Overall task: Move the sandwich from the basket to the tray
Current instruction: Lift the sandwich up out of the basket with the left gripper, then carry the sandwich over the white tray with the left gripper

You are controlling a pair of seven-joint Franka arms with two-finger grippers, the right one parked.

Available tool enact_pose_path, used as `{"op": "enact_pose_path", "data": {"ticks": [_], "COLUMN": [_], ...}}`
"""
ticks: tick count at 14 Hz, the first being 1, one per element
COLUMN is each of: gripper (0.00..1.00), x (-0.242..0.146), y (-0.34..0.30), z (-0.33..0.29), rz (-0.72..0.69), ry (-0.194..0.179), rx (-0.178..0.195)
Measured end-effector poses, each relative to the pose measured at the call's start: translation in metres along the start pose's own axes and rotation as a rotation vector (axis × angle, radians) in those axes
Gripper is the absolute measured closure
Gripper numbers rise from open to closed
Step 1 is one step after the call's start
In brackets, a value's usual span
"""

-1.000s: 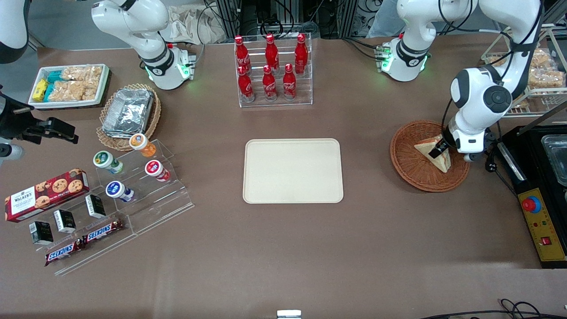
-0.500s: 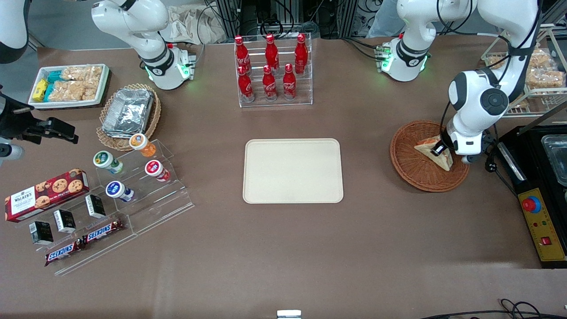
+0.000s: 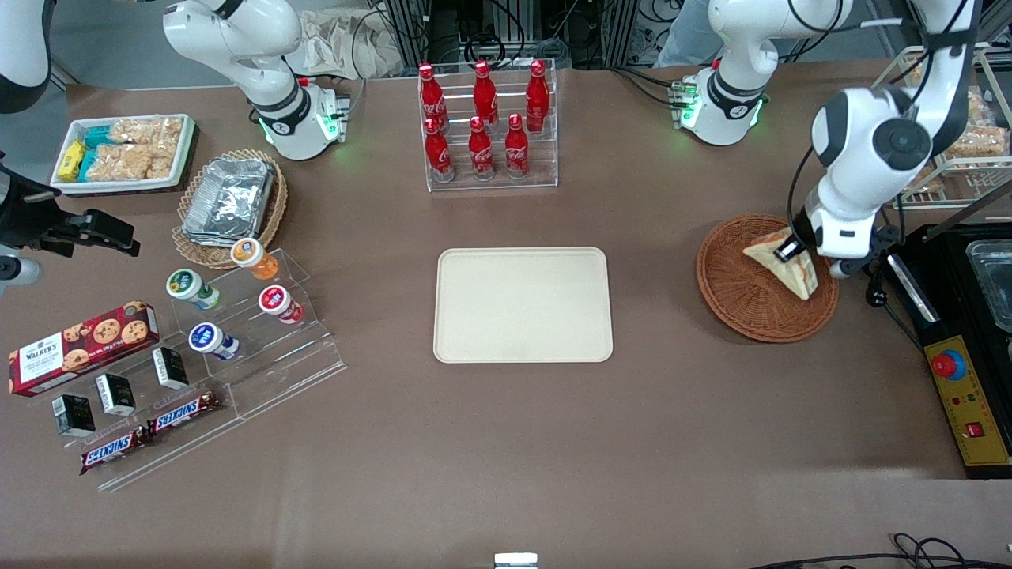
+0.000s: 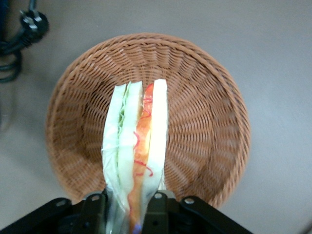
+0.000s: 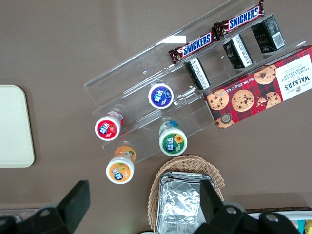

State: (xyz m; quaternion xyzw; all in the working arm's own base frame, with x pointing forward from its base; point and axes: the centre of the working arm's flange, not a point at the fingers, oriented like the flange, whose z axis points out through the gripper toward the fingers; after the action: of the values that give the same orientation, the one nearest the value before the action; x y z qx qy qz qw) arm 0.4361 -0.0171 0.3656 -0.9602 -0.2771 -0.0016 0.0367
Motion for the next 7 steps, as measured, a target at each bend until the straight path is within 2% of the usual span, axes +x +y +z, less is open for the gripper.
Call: {"op": "enact_pose_path", "data": {"ticks": [5, 7], "gripper": [0.75, 0.75], "x": [-0.046, -0.071], "y": [0.053, 0.094], "z": [-0.107, -0.138], "rz": [0.295, 0.389], "ry": [0.001, -0.002], "rx": [0.009, -0.026]}}
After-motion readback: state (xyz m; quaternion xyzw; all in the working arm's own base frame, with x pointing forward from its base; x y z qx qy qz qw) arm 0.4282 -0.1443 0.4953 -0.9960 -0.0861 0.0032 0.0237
